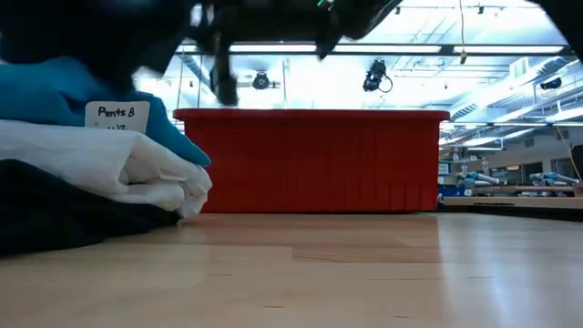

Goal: Fold laundry
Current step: Fold the dark blue short

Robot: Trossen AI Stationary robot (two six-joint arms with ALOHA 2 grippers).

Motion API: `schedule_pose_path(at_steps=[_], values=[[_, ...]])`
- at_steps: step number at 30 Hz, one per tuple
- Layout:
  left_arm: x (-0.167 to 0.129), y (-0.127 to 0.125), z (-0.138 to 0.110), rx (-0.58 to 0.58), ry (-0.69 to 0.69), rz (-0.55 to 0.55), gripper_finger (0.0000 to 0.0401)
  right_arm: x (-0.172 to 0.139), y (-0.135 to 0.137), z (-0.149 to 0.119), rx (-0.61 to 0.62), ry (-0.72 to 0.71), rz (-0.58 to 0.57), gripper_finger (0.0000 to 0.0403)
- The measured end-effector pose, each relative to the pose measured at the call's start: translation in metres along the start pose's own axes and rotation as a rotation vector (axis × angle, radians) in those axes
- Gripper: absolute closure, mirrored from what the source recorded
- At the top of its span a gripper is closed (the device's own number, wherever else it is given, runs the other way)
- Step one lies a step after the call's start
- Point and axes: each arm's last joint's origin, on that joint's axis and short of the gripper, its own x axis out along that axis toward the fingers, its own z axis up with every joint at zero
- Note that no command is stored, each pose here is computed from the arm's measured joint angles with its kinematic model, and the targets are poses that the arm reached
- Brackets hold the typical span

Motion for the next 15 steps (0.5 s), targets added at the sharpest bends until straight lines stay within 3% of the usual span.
schedule_pose_path(at_steps=[3,8,13,15], values=[[0.005,0.001,-0.012,-0.002,0.023,0.041,0.0356,0.017,-0.019,-0.001,0.015,0.008,-0.016,0.0349],[0.030,0.012,-0.027,-0.070,0.056,0.189,0.0310,0.026,-0.045,-0.001,-0.012,0.019,-0.062,0.0254],[0.064,0.030,-0.037,-0.131,0.021,0.354,0.0236,0.020,-0.046,0.006,0.007,0.001,-0.079,0.0164],[0.075,0.035,-0.037,-0.134,-0.012,0.377,0.0208,0.015,-0.047,0.009,0.069,-0.012,-0.155,0.0144]])
